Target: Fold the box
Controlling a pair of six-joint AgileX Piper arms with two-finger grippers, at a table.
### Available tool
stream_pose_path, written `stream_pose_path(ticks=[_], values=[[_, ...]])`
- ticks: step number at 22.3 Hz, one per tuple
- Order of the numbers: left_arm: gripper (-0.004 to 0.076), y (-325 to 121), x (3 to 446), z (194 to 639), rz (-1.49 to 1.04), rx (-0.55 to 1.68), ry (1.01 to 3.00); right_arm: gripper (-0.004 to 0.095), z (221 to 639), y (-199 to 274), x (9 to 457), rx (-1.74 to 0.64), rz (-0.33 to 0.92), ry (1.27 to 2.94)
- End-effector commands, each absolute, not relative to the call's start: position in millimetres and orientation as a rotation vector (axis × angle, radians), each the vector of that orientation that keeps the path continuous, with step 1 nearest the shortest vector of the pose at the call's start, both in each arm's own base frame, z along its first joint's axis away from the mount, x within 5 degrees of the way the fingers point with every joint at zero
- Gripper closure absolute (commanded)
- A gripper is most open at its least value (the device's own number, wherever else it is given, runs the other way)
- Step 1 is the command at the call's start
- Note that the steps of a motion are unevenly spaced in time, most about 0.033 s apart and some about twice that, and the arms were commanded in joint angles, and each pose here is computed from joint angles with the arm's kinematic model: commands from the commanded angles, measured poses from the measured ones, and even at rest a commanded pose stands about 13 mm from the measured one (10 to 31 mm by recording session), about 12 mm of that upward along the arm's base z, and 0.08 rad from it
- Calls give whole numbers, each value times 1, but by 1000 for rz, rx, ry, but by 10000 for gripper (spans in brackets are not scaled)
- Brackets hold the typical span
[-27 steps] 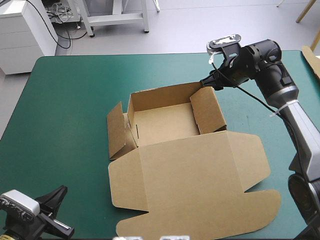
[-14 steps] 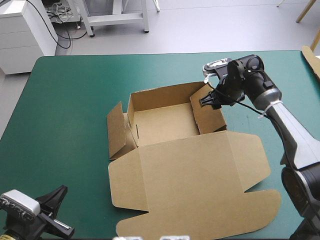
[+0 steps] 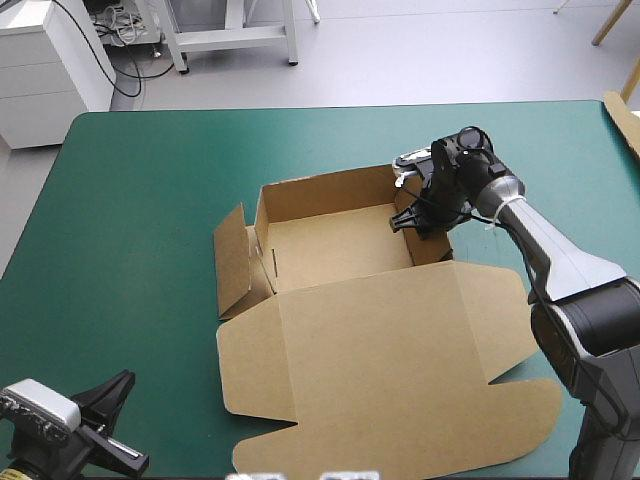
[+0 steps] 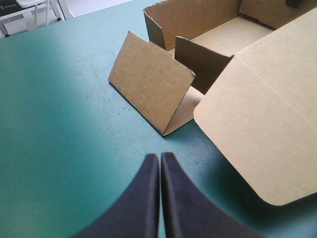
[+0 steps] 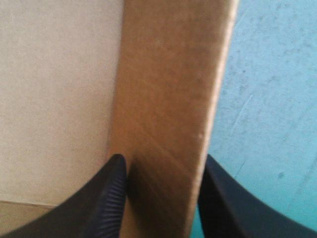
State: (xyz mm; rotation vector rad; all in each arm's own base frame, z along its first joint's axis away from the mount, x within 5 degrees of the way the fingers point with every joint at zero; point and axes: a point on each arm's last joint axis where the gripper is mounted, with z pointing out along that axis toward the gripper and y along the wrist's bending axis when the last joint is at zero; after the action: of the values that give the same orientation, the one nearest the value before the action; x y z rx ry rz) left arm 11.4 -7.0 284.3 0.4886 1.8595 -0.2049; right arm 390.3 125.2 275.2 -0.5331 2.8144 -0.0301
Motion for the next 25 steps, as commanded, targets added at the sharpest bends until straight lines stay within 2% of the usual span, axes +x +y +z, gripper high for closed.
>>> stream_pose_path(ticks=[1,2,3,9,13,21,22,23,25], values=[[731,-9,13,297,-234,459,1787,756,304,120,387,-516,-49,2711],[731,-9,13,297,-236,458,1787,865,304,120,388,-517,-55,2706],[731,-9,13,297,-236,458,1787,927,304,120,388,-513,-53,2702],[731,-9,13,297,-238,458,1787,929,314,119,387,-507,-64,2705],[731,-9,13,297,-238,458,1787,930,358,114,372,-477,-40,2587],[724,-9,13,297,-236,458,1787,929,462,87,289,-405,13,2299],[706,-9,13,297,-236,458,1787,929,470,84,281,-399,18,2274],[654,-9,13,297,-236,458,1787,929,477,81,272,-393,21,2250],[501,-9,13,297,-236,458,1787,929,491,75,256,-381,24,2203]])
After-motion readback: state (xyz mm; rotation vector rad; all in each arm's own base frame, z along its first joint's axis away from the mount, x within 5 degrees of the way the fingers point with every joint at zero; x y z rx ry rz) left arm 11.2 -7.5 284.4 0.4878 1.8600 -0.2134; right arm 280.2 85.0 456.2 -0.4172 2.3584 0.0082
